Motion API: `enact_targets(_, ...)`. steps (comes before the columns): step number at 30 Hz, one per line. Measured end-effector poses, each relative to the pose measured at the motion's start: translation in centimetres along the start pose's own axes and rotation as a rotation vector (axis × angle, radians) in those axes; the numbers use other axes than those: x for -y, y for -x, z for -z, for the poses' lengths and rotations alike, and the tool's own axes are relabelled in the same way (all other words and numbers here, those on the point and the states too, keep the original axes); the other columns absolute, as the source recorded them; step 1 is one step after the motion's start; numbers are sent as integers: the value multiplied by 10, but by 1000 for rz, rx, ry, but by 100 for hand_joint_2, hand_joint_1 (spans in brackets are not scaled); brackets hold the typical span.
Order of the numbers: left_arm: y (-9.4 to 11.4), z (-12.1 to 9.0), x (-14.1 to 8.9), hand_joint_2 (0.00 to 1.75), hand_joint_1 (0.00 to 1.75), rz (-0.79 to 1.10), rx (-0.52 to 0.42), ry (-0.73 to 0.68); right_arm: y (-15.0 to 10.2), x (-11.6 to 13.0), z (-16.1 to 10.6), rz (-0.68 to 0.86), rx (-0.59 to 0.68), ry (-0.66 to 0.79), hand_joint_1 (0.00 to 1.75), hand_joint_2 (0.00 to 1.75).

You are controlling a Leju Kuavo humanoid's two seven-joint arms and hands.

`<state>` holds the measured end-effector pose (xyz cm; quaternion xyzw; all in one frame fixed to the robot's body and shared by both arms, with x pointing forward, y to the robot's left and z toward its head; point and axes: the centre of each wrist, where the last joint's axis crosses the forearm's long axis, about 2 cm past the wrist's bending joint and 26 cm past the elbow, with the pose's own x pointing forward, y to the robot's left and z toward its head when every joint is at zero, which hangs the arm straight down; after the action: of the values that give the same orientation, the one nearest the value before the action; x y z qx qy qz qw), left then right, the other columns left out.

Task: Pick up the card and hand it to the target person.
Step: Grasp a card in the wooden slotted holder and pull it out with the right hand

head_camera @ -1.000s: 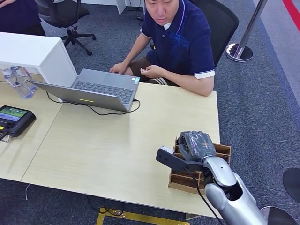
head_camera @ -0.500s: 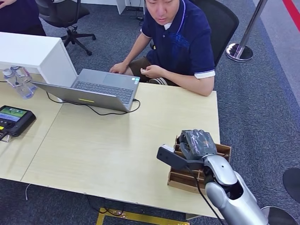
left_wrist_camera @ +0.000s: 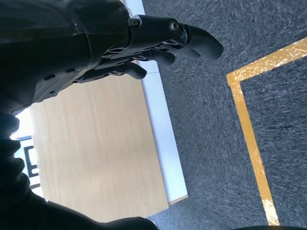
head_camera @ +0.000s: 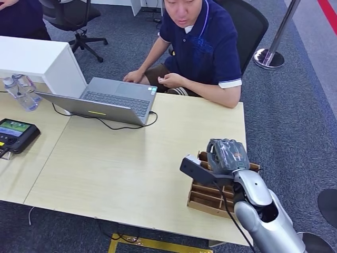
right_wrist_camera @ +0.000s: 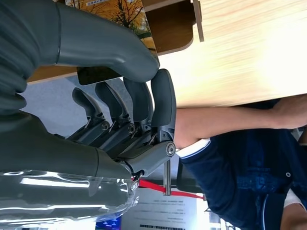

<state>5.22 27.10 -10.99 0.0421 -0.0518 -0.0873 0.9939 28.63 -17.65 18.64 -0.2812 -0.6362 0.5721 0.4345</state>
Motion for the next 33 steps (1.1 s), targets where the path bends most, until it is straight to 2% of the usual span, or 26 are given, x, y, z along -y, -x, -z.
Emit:
enact_targets(7, 0, 0, 0, 175, 0, 6, 6, -1, 5, 10, 0, 19, 5, 20, 148, 175)
enact_targets(14, 0, 0, 0, 175, 0, 16, 9, 2, 21, 25, 2, 183, 106, -7, 148, 175)
enact_targets(20, 0, 0, -1, 175, 0, 18, 10, 2, 31, 35, 6, 266, 151, 2, 148, 175)
enact_targets(33, 0, 0, -1, 175, 0, 26, 12, 8, 45, 37, 21, 510, 312, -36, 148, 175)
